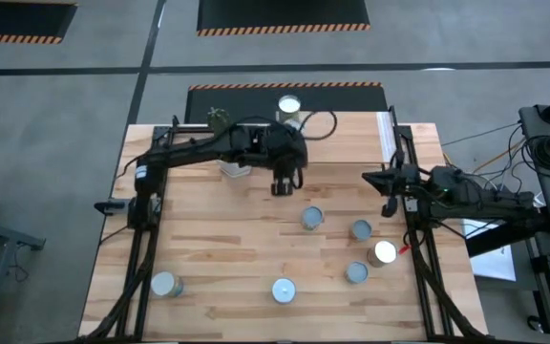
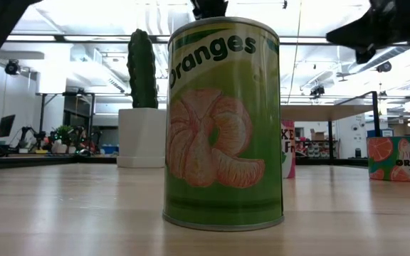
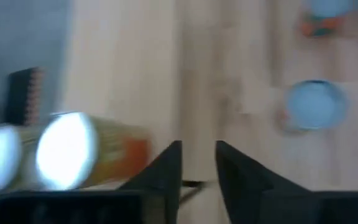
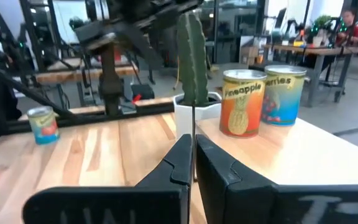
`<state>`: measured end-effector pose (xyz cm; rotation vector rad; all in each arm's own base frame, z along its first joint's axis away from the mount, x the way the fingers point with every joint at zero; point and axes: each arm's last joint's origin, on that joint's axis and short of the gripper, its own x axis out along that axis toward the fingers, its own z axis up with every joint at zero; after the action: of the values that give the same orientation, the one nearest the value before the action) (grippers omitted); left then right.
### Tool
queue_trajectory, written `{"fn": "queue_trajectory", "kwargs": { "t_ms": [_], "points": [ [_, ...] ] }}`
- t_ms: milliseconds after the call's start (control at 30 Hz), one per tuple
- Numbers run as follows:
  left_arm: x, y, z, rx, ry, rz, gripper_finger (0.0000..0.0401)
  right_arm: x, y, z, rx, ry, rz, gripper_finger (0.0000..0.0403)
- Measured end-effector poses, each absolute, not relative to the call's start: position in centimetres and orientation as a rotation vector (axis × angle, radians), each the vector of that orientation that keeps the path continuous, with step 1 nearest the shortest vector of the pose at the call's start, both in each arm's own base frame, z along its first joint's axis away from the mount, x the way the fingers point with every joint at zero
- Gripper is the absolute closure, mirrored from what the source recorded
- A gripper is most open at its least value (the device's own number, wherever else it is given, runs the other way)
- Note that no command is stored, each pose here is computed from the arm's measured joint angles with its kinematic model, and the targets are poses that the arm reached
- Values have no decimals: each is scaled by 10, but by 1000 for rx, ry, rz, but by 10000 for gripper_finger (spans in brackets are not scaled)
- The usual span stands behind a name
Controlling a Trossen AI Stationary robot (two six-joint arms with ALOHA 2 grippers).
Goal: Pick and place cans onto a shelf
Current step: Put the canned pineapple on the shelf
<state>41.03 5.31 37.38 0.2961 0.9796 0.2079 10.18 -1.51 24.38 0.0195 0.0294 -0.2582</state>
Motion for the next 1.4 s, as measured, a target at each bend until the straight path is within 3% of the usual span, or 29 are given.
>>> {"fn": "queue_trajectory", "kwargs": {
  "t_ms": [267, 833, 1100, 1400],
  "points": [
    [382, 32, 348, 196, 897, 156, 398, 141, -19, 238, -38, 76, -261, 394],
    [282, 5, 351, 246, 339, 139, 397, 190, -27, 271, -99, 66, -293, 394],
    [276, 8, 322, 286, 337, 157, 397, 213, -37, 282, -148, 124, -398, 394],
    [297, 23, 299, 317, 370, 256, 397, 229, -77, 284, -175, 224, -544, 394]
  ]
}}
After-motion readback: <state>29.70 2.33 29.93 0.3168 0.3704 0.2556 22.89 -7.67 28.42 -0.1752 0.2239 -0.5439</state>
